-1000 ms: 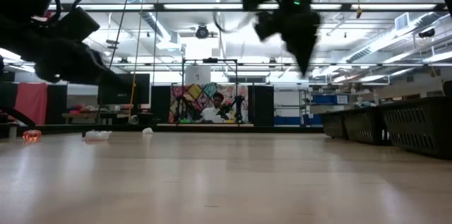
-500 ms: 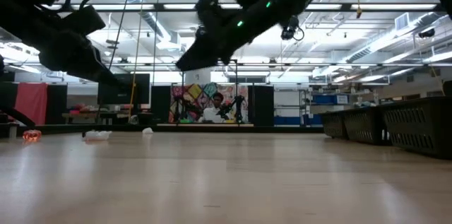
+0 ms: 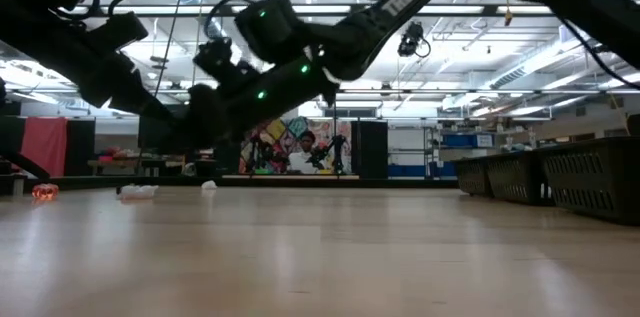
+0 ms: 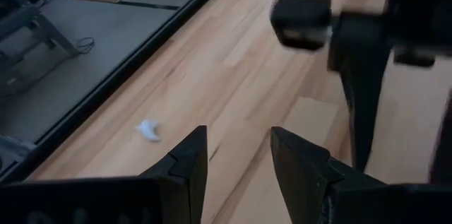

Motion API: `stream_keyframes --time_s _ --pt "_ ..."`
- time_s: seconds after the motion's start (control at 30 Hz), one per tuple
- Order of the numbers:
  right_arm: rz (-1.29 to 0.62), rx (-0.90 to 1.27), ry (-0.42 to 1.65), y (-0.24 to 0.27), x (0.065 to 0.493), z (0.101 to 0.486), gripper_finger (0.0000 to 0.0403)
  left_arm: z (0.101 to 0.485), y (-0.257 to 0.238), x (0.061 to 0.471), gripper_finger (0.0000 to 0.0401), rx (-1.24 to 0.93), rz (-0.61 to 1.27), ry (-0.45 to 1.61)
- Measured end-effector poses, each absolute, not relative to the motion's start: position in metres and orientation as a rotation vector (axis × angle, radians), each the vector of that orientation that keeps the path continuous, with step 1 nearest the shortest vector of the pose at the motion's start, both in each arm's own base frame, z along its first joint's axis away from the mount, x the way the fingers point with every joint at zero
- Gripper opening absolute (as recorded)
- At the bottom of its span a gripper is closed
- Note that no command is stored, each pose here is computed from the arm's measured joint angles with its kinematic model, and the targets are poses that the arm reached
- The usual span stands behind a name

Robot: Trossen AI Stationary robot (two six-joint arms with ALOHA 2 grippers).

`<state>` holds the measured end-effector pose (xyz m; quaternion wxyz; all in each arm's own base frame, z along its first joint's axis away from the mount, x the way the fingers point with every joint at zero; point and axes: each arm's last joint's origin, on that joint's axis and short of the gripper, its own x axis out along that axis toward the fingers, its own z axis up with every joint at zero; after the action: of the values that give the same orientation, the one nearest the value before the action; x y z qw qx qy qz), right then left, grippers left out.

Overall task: Sort Halloween decoration
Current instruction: Put the white ghost toy into the center black bin, then put the orange pumpkin toy into the top black bin

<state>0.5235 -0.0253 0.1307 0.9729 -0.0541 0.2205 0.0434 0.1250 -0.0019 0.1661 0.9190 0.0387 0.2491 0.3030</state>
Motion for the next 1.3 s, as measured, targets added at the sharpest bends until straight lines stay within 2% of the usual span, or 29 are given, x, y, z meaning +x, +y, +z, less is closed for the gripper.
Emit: stream_keyframes --time_s 0.27,0.47,0.6,0.93,1.3 --pt "0.124 -0.088 0.396 -0.026 0.544 0.1 0.024 0.166 -0.001 0.124 0.0142 0.071 0.658 0.5" --pt "0.077 -0.107 0.401 -0.027 0.55 0.073 0.0252 0.164 -0.001 0.123 0.0142 0.062 0.675 0.514" --pt "0.075 -0.102 0.432 -0.027 0.549 0.07 0.023 0.163 0.0 0.122 0.0142 0.066 0.677 0.526" --pt "0.124 -0.113 0.522 -0.033 0.543 0.081 0.013 0.163 0.0 0.122 0.0142 0.058 0.679 0.523" --pt "0.123 -0.155 0.592 -0.036 0.537 0.096 0.0105 0.163 -0.001 0.122 0.0142 0.058 0.677 0.522"
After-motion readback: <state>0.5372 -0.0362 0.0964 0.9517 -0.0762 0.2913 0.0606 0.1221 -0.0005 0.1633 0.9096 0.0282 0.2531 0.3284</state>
